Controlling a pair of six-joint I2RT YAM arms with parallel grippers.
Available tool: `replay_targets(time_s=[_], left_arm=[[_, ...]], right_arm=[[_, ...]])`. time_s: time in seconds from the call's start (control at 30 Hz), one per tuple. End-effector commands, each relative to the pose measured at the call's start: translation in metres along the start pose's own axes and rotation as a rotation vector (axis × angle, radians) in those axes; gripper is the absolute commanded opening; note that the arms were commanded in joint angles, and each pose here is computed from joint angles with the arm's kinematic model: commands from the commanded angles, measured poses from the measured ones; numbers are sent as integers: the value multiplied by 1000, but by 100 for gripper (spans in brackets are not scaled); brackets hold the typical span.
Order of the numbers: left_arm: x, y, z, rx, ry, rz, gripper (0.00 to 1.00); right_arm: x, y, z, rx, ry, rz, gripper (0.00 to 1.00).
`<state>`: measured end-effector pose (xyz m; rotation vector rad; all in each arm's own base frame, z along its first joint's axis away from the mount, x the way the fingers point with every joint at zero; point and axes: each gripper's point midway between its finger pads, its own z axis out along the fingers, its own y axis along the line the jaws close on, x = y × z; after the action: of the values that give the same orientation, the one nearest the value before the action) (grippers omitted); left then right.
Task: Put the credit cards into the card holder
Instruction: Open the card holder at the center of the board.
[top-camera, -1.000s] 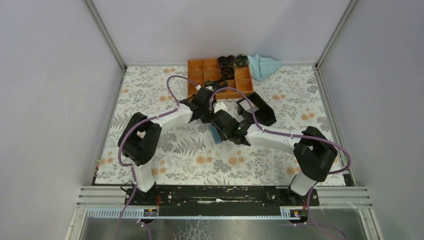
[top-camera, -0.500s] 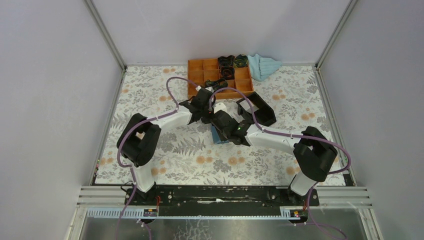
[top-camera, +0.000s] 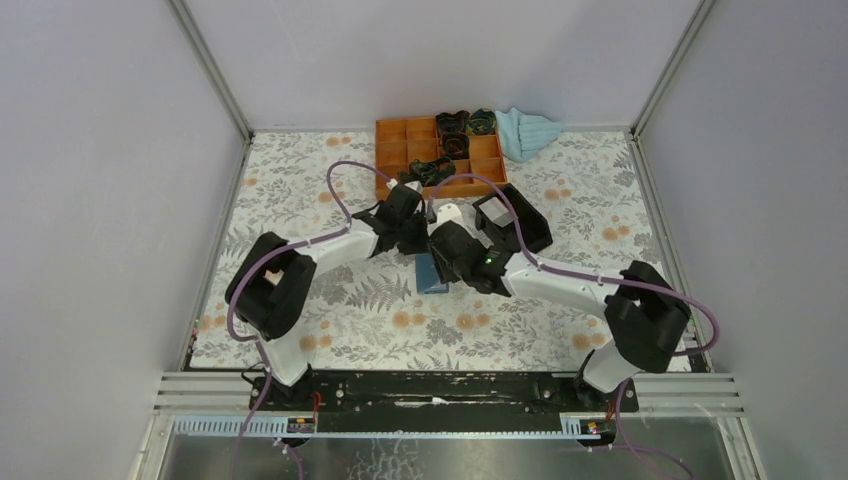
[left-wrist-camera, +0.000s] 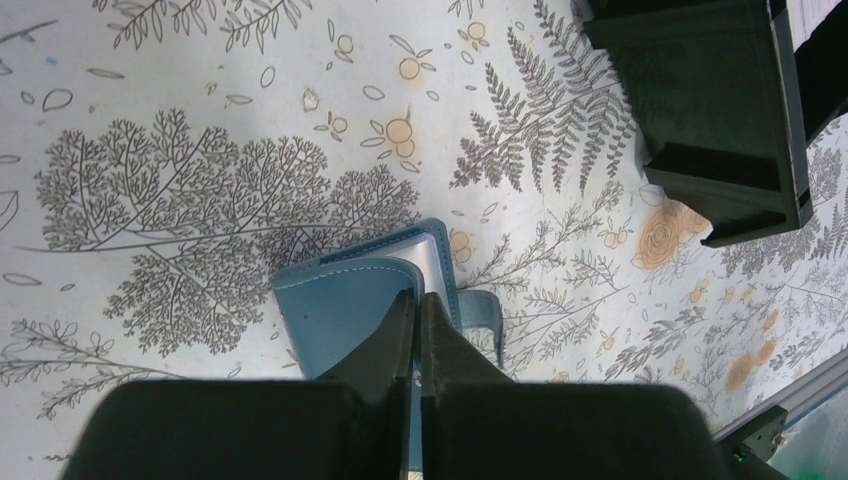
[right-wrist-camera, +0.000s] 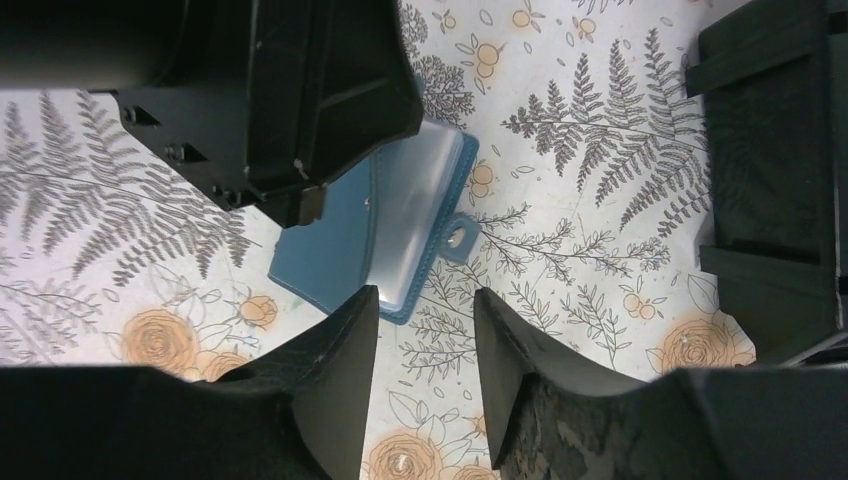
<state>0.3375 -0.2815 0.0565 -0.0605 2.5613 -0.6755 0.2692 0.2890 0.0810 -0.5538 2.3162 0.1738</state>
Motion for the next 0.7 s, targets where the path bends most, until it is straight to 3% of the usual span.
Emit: replay_targets(time_s=[0.0,0.37,0.67], left_arm=[[6,0,-7,16,-11,37,0],[4,-5,-20,55,-46,23,0],[4,-8,-29,77,-68,-5,0]], right_arm=[[-29,1,-21,-20,-125,108,47],[-5,24,-17,-144,-76,263,35],[16,39,-2,-199,-27,357,36]])
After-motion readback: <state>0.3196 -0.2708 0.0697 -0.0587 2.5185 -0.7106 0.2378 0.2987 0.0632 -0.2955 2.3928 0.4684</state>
